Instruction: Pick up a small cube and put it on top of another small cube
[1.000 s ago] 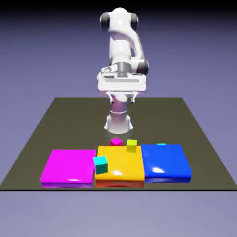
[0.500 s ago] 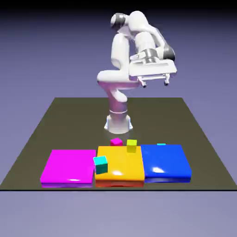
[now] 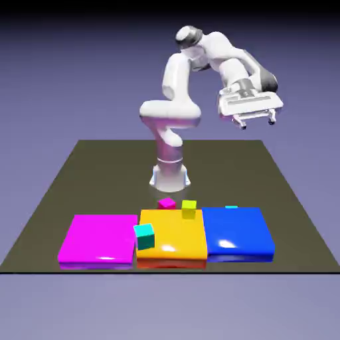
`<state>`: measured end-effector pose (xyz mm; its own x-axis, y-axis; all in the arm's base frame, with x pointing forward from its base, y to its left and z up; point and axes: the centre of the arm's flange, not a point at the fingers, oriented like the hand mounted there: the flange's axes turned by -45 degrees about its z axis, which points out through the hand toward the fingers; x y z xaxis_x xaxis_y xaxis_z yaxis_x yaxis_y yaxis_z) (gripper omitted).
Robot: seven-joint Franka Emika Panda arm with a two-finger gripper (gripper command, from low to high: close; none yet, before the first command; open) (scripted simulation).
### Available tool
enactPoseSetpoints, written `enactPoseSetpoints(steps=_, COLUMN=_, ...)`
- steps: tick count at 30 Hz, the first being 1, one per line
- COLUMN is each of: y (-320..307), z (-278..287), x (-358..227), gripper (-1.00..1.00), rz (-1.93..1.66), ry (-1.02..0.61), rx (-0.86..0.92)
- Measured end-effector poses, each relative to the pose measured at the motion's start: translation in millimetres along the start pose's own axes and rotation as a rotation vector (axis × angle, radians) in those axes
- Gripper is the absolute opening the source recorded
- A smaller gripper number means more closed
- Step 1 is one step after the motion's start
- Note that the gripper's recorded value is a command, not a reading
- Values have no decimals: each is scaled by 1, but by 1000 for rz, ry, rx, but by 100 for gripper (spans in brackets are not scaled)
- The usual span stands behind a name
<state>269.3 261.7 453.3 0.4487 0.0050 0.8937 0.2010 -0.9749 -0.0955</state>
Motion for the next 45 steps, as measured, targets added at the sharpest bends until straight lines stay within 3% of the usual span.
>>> enactPoseSetpoints(steps=16, y=-37, z=15, x=-165, gripper=0, rz=-9, ry=-36, rx=-20)
enactPoseSetpoints(steps=31, y=31, z=26, x=-348, gripper=0, rz=-7, ry=-133, rx=-174)
enactPoseSetpoints(steps=33, y=33, z=26, x=-351, gripper=0, rz=-7, ry=-135, rx=-178)
enactPoseSetpoints(steps=38, y=43, z=82, x=-375, gripper=0, rz=-7, ry=-135, rx=-178)
enactPoseSetpoints(steps=39, y=44, z=84, x=-376, gripper=-100, rz=-7, ry=-135, rx=-178)
enactPoseSetpoints(steps=45, y=34, z=39, x=-356, gripper=-100, rz=-6, ry=-134, rx=-176)
